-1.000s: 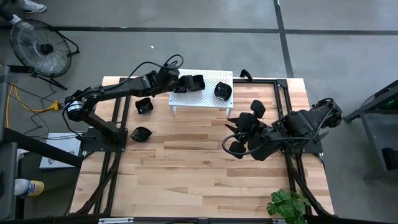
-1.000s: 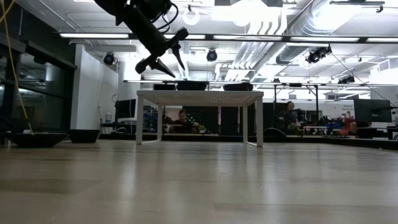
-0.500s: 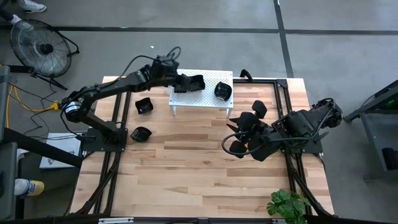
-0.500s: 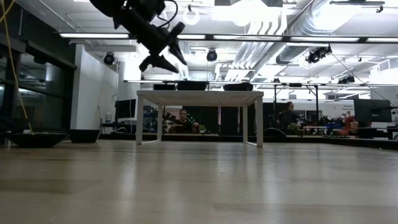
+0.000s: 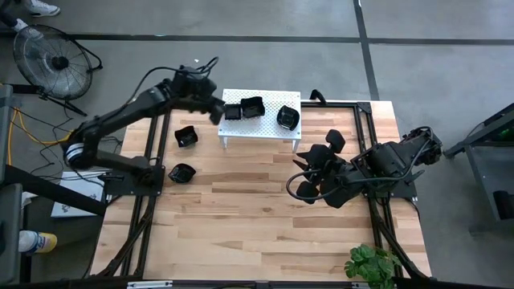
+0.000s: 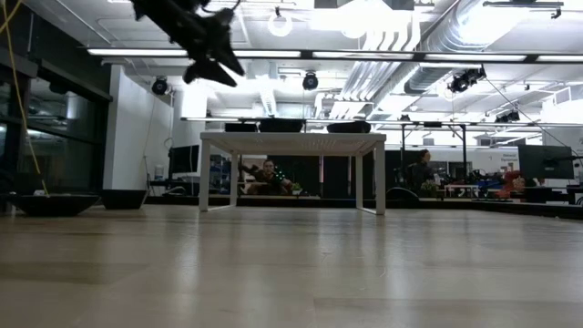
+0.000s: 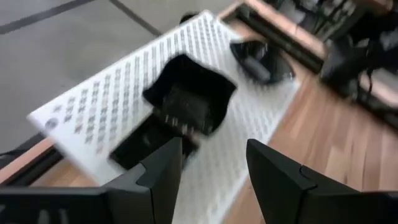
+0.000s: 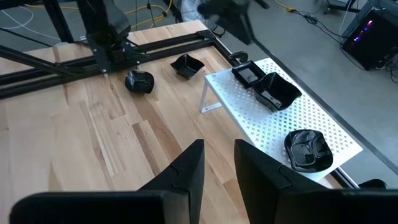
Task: Pick & Place Mini shaped plates
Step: Stack the leaf shaped plate on top of the other leaf shaped plates on the shelf
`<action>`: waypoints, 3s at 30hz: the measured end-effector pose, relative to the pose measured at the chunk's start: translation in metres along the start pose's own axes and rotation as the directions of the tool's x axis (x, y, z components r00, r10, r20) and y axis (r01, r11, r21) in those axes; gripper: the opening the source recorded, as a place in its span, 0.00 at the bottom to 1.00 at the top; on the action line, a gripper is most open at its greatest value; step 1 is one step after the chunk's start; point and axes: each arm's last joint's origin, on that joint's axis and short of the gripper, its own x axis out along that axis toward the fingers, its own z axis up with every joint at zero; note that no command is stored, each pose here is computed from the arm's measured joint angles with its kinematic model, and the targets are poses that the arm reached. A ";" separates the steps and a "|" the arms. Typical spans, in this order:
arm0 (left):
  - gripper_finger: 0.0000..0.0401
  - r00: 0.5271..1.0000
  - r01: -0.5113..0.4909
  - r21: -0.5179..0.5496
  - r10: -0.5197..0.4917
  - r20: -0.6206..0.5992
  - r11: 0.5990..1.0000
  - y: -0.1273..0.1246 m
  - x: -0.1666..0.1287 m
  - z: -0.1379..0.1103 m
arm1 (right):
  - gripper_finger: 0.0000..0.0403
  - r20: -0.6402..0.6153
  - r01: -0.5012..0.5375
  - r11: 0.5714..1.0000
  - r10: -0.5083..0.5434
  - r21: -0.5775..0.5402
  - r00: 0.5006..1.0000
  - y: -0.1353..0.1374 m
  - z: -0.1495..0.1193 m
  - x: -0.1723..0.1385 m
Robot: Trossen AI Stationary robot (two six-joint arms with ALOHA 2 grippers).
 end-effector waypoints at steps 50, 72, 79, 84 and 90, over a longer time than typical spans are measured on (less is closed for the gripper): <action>0.44 0.826 -0.007 0.242 0.142 -0.546 0.970 -0.056 -0.047 -0.211 | 0.21 0.010 0.002 0.999 -0.002 0.039 1.000 0.000 0.001 0.000; 0.44 0.852 0.005 0.263 0.133 -0.506 0.965 -0.031 -0.042 -0.249 | 0.21 -0.014 0.000 0.999 0.001 0.053 1.000 0.008 -0.002 0.007; 0.44 0.838 -0.002 0.375 0.207 -0.506 0.927 -0.040 -0.038 -0.259 | 0.21 -0.015 0.000 0.998 0.001 0.057 1.000 0.008 -0.002 0.007; 0.44 0.820 -0.036 0.409 0.261 -0.510 0.912 -0.048 -0.035 -0.270 | 0.21 -0.015 0.000 0.998 0.001 0.057 1.000 0.008 -0.002 0.007; 0.44 0.792 -0.065 0.460 0.326 -0.517 0.886 -0.054 -0.031 -0.282 | 0.21 -0.015 0.000 0.999 0.001 0.054 1.000 0.008 -0.002 0.007</action>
